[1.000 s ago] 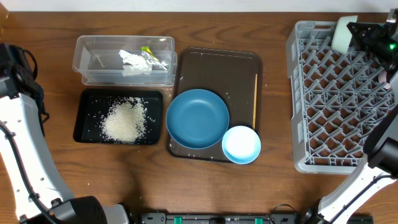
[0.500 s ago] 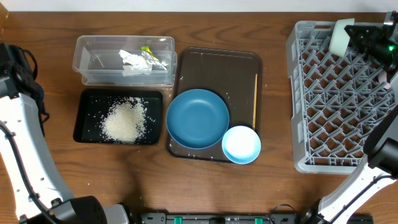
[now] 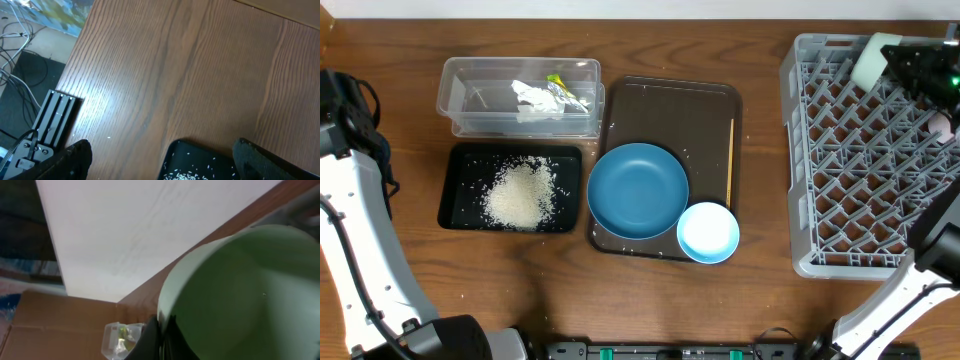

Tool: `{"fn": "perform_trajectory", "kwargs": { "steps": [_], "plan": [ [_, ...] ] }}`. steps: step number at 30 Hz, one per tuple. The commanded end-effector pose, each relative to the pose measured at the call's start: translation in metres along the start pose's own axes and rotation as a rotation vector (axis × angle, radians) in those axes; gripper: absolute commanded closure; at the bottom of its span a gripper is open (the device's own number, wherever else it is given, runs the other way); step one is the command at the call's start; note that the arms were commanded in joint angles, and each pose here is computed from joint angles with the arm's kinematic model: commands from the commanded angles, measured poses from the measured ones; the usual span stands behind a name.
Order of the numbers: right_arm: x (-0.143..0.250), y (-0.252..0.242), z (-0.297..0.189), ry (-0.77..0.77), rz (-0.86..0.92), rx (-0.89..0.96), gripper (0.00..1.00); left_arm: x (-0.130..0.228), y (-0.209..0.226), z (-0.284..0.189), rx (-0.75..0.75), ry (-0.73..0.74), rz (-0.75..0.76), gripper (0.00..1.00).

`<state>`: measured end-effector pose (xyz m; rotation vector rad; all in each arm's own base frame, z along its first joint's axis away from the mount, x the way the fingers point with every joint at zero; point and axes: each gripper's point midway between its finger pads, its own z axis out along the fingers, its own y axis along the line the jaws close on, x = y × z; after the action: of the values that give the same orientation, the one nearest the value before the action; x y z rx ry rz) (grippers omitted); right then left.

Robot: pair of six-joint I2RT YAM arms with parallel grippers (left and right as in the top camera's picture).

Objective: Sort waste into correct bins and load items into the dishwasher rack
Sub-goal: 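Lower the green bowl into the rack's upper right area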

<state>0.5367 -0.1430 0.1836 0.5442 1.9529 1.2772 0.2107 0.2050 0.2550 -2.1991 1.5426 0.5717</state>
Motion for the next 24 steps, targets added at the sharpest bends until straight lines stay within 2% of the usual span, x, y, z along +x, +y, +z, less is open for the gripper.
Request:
{"fn": "perform_trajectory", "kwargs": {
  "steps": [1,7,17,20,24],
  "plan": [
    [-0.006,-0.017,-0.011,-0.043,0.011,0.078,0.99,-0.003,0.003,-0.001,-0.001,-0.009,-0.021,0.08],
    [-0.004,-0.028,-0.030,-0.062,0.030,0.187,0.98,-0.003,0.003,-0.001,-0.001,-0.009,-0.021,0.08],
    [-0.006,-0.023,-0.092,-0.178,-0.024,0.593,0.94,-0.003,0.003,-0.001,-0.001,-0.009,-0.021,0.08],
    [-0.009,-0.020,-0.107,-0.209,-0.028,0.653,0.94,-0.003,0.003,-0.001,-0.001,-0.009,-0.021,0.08],
    [-0.007,-0.012,-0.116,-0.224,-0.029,0.681,0.89,-0.003,0.003,-0.001,-0.001,-0.009,-0.021,0.08]
  ]
}}
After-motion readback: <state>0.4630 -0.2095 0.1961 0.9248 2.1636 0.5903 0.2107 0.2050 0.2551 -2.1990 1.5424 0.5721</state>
